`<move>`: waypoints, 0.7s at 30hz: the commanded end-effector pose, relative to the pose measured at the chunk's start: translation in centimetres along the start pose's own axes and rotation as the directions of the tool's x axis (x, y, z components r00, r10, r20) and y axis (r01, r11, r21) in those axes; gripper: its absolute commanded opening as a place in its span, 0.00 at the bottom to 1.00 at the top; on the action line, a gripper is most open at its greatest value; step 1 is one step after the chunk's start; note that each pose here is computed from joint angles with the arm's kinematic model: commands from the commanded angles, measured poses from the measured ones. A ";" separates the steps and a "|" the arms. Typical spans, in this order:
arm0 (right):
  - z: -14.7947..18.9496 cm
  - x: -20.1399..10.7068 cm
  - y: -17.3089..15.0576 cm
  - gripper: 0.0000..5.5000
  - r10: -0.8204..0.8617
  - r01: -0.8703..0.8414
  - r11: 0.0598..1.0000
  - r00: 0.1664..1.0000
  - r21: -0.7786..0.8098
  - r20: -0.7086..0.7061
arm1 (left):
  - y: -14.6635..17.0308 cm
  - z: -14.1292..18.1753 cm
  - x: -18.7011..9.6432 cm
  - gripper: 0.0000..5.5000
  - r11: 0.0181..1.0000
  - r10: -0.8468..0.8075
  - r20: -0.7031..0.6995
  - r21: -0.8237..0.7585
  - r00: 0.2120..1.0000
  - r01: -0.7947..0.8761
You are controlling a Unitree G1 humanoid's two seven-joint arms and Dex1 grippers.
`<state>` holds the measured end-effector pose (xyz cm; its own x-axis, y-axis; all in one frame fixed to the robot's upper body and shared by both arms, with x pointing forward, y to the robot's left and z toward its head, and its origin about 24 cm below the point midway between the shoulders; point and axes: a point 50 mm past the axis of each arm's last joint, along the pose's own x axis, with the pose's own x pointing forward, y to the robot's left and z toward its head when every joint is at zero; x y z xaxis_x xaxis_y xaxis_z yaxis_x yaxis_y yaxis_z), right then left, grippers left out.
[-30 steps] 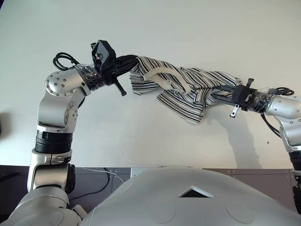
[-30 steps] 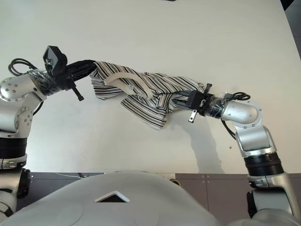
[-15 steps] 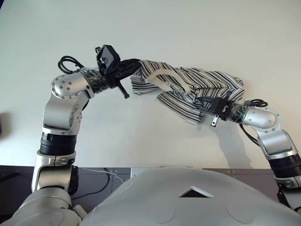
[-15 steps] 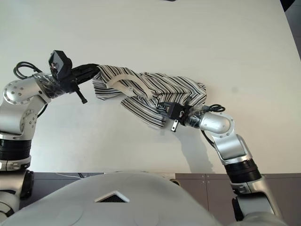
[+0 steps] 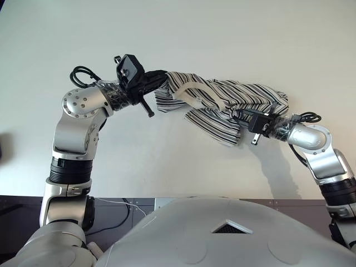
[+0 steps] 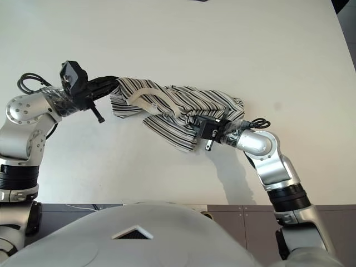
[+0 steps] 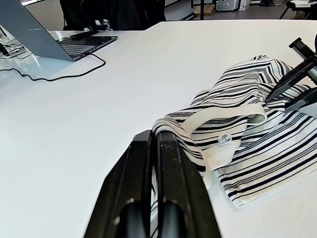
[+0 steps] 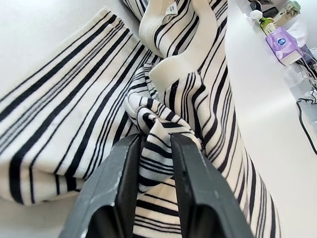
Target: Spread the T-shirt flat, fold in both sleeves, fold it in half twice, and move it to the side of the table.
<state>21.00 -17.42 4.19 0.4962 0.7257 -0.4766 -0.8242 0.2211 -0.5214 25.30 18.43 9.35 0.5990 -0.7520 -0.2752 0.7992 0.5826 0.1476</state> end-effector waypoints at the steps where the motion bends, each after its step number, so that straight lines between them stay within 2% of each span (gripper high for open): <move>1: 0.4 -0.2 -1.0 0.20 -0.024 0.023 0.998 1.000 -0.064 -0.010 | -0.1 0.1 -0.1 0.02 1.000 0.004 0.002 0.012 1.000 -0.004; 7: 0.6 0.5 -1.3 0.20 -0.066 0.065 0.993 0.998 -0.097 -0.007 | -0.1 0.2 0.1 0.02 1.000 0.001 0.004 0.016 1.000 -0.001; 11: 0.0 1.0 -0.7 0.20 -0.021 0.019 0.997 0.999 -0.079 -0.028 | -0.1 0.2 0.2 0.02 1.000 -0.001 0.006 0.016 1.000 0.001; 16: 0.0 1.1 -0.4 0.03 0.007 -0.008 0.999 1.000 -0.039 -0.017 | -0.1 0.2 0.2 0.02 1.000 0.003 0.008 0.012 1.000 -0.003; 21: 0.3 1.1 -0.7 0.02 -0.018 0.018 1.000 1.000 -0.026 0.003 | -0.1 0.2 0.2 0.02 1.000 0.008 0.010 0.010 1.000 -0.008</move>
<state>21.69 -16.72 3.57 0.4990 0.7155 -0.4889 -0.8193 0.2058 -0.5352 25.14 18.28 9.20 0.5977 -0.7543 -0.2717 0.8001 0.5827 0.1423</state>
